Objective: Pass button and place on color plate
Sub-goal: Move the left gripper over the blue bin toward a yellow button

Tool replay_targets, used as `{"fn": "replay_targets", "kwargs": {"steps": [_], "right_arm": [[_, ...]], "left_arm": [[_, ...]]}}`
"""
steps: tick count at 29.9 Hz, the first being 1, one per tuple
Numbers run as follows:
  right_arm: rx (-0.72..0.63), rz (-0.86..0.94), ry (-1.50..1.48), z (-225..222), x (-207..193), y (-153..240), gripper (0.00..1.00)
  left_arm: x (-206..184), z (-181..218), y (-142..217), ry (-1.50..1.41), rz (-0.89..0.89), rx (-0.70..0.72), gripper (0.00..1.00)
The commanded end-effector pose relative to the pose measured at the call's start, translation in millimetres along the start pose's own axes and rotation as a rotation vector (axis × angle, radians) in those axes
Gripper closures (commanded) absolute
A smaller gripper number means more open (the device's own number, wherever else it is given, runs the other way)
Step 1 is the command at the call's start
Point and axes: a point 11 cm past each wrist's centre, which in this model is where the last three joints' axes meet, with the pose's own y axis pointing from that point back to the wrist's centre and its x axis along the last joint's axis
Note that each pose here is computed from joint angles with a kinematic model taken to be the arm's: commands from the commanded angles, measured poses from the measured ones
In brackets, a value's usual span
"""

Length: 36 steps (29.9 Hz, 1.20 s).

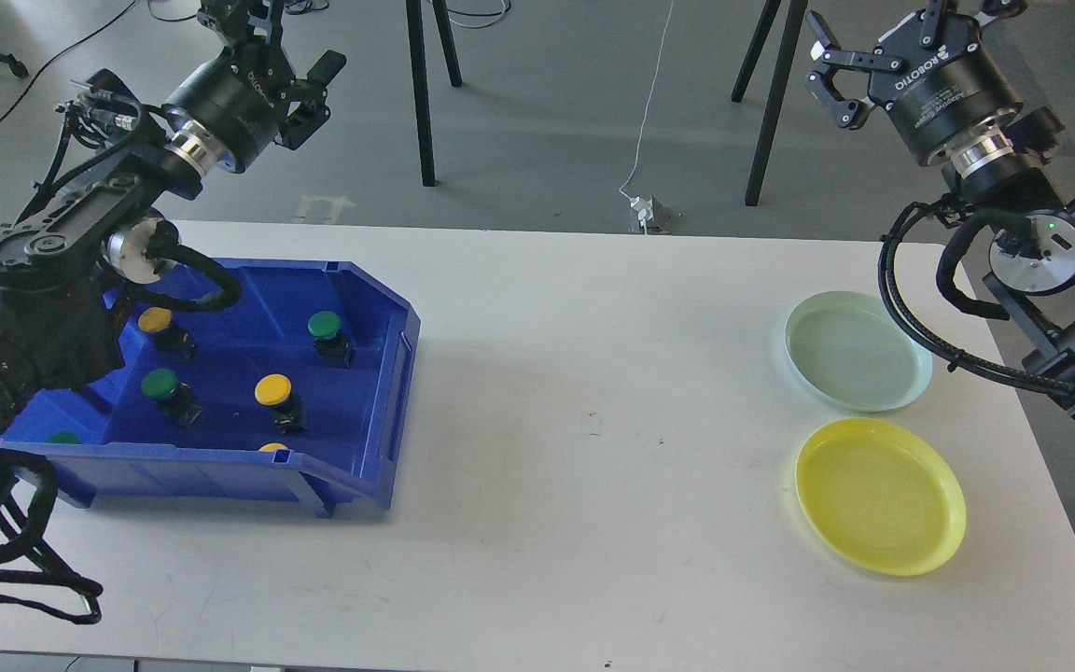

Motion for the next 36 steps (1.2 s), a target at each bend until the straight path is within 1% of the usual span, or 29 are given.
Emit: {"fn": "replay_targets", "kwargs": {"steps": [1, 5, 7, 12, 14, 16, 18, 20, 21, 22, 26, 30, 33, 36], "right_arm": [[-0.001, 0.000, -0.002, 1, 0, 0, 0.01], [0.000, -0.001, 0.001, 0, 0, 0, 0.01], [0.003, -0.003, 0.000, -1, -1, -1, 0.01], [0.015, -0.001, -0.004, -5, 0, 0, 0.01], [0.012, 0.003, -0.001, -5, 2, 2, 0.01], [0.011, 0.009, -0.001, -4, 4, 4, 0.01], [0.009, 0.010, 0.000, -4, 4, 5, 0.01], [0.008, 0.012, 0.001, -4, 5, 6, 0.01], [0.007, 0.014, 0.000, -4, 6, 6, 0.01], [0.007, 0.015, 0.001, -4, 6, 7, 0.01], [0.008, 0.019, 0.001, -4, 8, 7, 0.01], [0.000, 0.029, -0.003, 0, 11, 12, 0.01], [-0.014, 0.053, -0.016, 9, 19, 23, 0.01], [-0.021, 0.079, -0.028, 16, 27, 33, 0.01]], "left_arm": [[2, 2, 1, -0.003, 0.005, -0.003, 0.00], [2, 6, -2, -0.001, 0.004, -0.013, 0.00], [4, 11, -3, 0.027, 0.021, -0.041, 0.00], [-11, 37, -14, 0.209, 0.023, -0.200, 0.00], [-13, 43, -11, 0.314, 0.037, -0.277, 0.00], [-24, 53, -11, 0.381, 0.012, -0.338, 0.00], [-36, 64, -14, 0.406, -0.031, -0.375, 0.00], [-46, 73, -14, 0.392, -0.079, -0.383, 0.00], [-50, 77, -12, 0.362, -0.110, -0.371, 0.00], [-46, 79, -6, 0.304, -0.128, -0.344, 0.00], [-44, 86, 21, 0.051, -0.245, -0.203, 0.00], [-52, 107, 58, -0.300, -0.405, -0.088, 0.00], [-52, 104, 96, -0.600, -0.527, 0.070, 0.00], [-46, 87, 117, -0.846, -0.623, 0.219, 0.00]]}}
